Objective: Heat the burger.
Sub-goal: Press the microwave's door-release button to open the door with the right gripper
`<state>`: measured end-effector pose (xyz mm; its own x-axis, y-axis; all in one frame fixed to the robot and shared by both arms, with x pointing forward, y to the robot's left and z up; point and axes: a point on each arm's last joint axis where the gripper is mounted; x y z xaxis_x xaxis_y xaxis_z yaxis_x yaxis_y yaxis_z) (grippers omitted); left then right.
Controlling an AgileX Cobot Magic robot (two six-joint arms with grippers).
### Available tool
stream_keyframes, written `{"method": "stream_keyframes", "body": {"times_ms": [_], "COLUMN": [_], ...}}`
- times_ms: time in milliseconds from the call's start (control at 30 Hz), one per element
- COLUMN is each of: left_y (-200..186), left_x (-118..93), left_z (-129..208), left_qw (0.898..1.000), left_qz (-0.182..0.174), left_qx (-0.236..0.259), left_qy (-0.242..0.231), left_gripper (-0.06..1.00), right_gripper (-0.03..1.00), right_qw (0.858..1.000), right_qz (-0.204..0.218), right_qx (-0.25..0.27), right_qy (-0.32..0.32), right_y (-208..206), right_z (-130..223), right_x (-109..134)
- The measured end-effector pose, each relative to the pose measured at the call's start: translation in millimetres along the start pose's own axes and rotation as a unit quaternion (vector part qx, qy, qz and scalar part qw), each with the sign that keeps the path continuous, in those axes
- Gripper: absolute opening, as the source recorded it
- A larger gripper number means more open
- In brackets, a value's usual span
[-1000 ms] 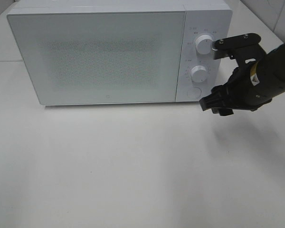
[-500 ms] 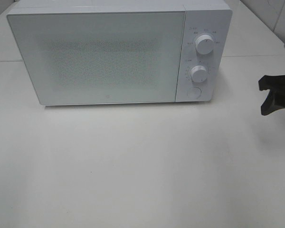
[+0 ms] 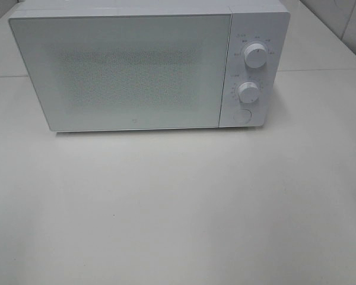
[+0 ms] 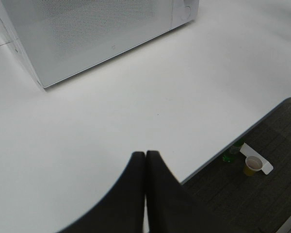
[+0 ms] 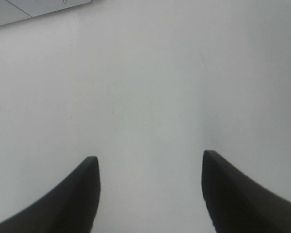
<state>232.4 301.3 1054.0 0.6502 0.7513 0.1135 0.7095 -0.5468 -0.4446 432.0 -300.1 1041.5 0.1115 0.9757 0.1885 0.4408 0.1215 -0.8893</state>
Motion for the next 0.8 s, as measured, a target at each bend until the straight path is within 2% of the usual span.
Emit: {"method": "stream_keyframes", "body": {"times_ms": [100,167,267,367,433,600,633,800], "left_y": [0,0,0,0,0,0,0,0], "left_x": [0,0,0,0,0,0,0,0], "left_z": [0,0,0,0,0,0,0,0], "left_qw": [1.000,1.000,1.000,1.000,1.000,1.000,1.000,1.000], "left_qz": [0.000,0.000,0.000,0.000,0.000,0.000,0.000,0.000], "left_qx": [0.000,0.000,0.000,0.000,0.000,0.000,0.000,0.000], "left_qy": [0.000,0.000,0.000,0.000,0.000,0.000,0.000,0.000], "left_gripper": [0.00,0.00,0.00,0.00,0.00,0.00,0.00,0.00], "right_gripper": [0.59,0.59,0.59,0.59,0.59,0.58,0.58,0.58], "right_qw": [1.000,0.999,0.999,0.999,0.997,0.994,0.991,0.988], "right_qz": [0.007,0.012,0.012,0.010,0.008,0.006,0.004,0.002], "right_qx": [-0.009,-0.016,-0.019,-0.037,-0.066,-0.099,-0.119,-0.143], "right_qy": [-0.015,-0.027,-0.029,-0.034,-0.042,-0.049,-0.052,-0.058], "right_y": [-17,-34,-37,-46,-50,-57,-63,-70], "right_z": [19,47,55,72,93,104,109,121], "right_x": [-1,-2,-3,-3,-5,-5,-5,-4]}}
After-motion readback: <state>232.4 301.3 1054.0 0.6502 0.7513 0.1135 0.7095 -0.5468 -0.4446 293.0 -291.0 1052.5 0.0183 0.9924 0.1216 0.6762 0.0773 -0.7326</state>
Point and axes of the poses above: a point on each arm's last joint axis where the gripper is mounted, y pointing out along that axis toward the gripper, x along the wrist's bending axis when the last joint is at zero, z = x × y, and after that the axes turned 5 degrees about y, right-handed
